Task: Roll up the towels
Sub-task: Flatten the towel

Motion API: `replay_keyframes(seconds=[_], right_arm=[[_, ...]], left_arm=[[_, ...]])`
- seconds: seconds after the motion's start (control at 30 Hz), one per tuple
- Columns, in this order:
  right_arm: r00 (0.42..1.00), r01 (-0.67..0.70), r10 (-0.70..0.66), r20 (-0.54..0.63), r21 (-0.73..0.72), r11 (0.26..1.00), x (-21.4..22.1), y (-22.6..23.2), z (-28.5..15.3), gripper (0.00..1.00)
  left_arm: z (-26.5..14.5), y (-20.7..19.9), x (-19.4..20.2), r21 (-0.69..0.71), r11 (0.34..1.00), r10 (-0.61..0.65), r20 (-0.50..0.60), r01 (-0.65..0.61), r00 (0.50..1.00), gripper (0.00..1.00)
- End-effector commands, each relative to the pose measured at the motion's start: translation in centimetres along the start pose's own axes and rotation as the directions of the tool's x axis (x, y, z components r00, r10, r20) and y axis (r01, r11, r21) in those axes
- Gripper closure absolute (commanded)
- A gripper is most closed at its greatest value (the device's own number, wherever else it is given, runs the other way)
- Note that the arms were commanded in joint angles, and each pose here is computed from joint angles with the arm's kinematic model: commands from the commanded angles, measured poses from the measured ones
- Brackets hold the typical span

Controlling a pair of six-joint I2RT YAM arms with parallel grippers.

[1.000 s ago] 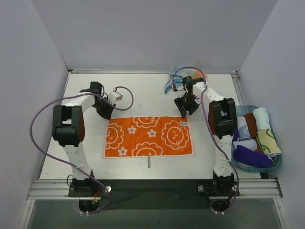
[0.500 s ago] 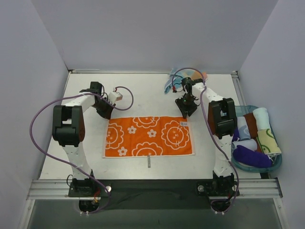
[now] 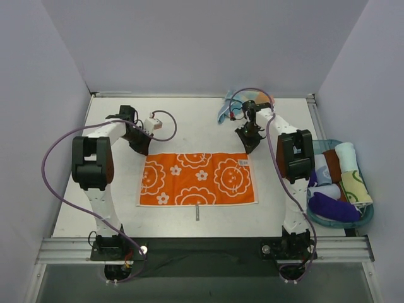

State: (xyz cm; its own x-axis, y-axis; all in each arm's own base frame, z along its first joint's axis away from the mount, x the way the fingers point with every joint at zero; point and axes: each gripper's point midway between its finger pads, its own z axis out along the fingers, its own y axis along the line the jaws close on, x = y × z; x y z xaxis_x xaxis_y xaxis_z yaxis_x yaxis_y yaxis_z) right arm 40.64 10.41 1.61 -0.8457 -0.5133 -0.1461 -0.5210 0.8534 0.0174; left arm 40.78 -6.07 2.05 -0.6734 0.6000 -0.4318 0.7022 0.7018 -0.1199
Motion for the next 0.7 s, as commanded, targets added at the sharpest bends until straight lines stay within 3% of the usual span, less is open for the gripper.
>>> replay_keyframes(seconds=[0.0,0.37,0.67], right_arm=[[0.999,-0.016,0.014,0.048,0.039,0.999,-1.0,-1.7,-2.8,1.00],[0.989,-0.030,0.022,0.149,0.052,0.998,-2.6,-3.2,-6.2,1.00],[0.983,0.043,-0.045,0.178,0.015,0.999,0.0,-1.3,-8.8,1.00]], left_arm=[[-0.6,0.4,-1.7,0.041,0.999,-0.038,0.061,0.036,0.997,1.00],[-4.5,2.1,-4.1,0.007,1.000,-0.013,0.181,0.012,0.983,1.00],[-8.5,-2.4,-3.1,0.037,0.985,0.154,0.255,-0.168,0.955,1.00]])
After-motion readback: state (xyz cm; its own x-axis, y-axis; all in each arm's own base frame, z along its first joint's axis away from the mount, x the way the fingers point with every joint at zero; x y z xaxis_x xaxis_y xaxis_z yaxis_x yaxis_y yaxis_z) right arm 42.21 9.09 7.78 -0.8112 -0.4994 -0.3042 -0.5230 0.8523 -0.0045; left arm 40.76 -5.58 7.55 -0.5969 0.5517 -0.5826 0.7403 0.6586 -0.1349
